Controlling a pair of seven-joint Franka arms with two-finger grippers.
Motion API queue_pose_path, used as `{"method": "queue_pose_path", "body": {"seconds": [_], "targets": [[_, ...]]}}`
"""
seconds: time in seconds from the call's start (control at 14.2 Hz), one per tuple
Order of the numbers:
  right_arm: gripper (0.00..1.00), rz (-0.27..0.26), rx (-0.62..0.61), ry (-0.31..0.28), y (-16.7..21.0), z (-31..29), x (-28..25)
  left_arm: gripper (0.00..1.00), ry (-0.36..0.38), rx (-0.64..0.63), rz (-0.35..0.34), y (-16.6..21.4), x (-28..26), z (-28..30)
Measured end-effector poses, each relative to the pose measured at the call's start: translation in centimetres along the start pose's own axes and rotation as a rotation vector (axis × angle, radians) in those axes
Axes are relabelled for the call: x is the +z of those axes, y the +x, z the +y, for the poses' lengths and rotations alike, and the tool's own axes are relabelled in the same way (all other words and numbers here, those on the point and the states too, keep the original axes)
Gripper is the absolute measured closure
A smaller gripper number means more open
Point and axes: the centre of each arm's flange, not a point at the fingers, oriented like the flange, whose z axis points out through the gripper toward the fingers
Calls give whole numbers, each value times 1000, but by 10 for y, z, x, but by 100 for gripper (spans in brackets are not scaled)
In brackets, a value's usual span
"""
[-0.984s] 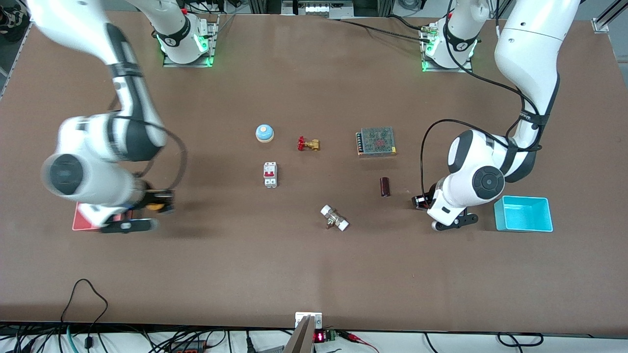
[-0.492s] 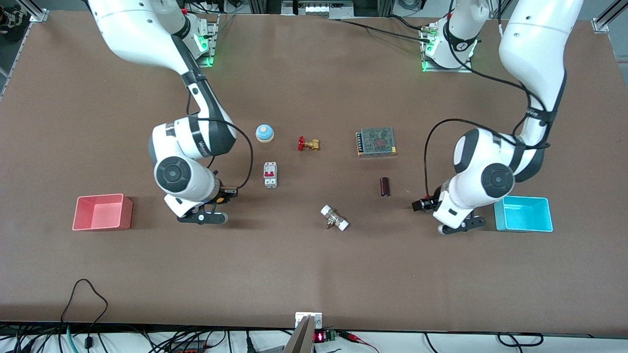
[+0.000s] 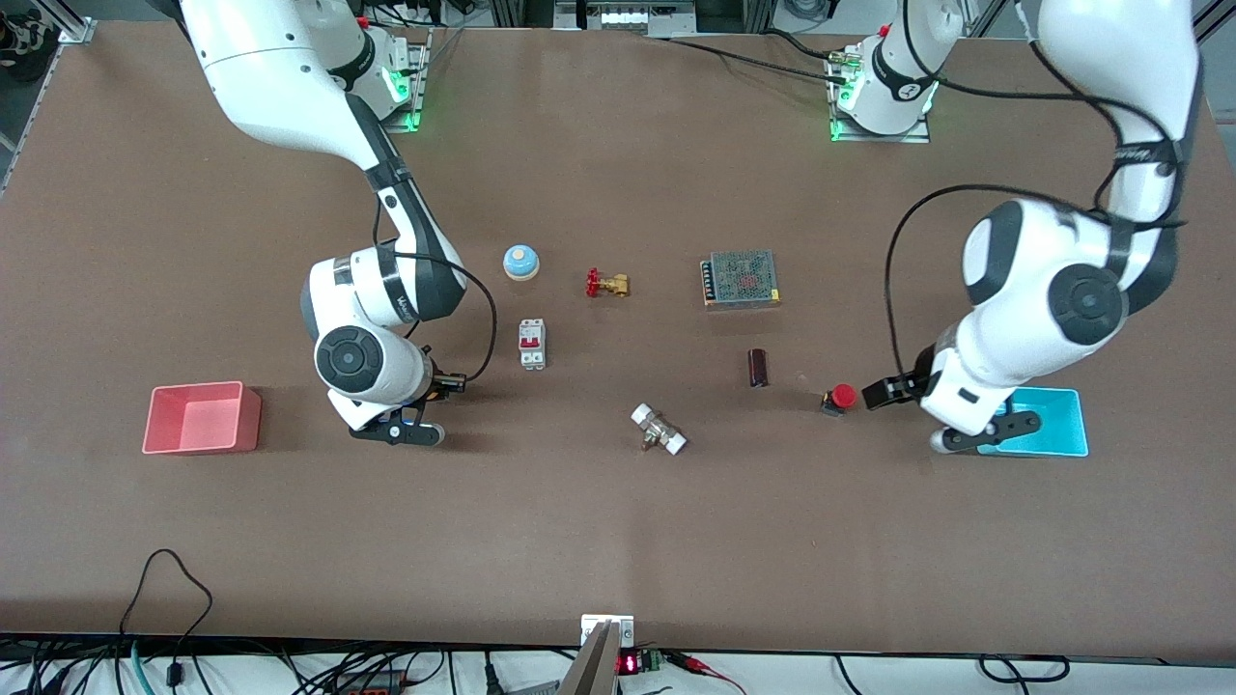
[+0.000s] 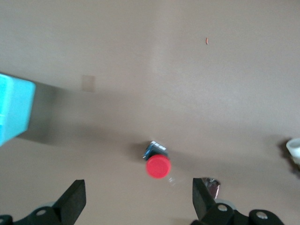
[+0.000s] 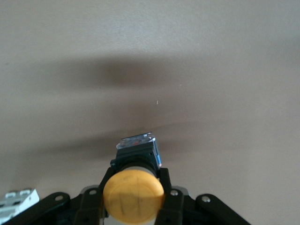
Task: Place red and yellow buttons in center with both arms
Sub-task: 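Set the red button on the table with the left gripper and release, then set the yellow button down with the right gripper while the left gripper withdraws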
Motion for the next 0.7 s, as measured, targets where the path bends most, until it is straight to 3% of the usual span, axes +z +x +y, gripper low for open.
{"method": "queue_pose_path", "body": {"seconds": [0.49,0.63,0.7], "targets": [[59,17,33,4,3,-8,21,0,16,121,20,-13,-99,-62],[56,24,48,8,3,-9,19,0,23,164,15,-22,-122,-74],[50,40,63,17,4,-13,15,0,25,183,17,-26,-133,-79]]}}
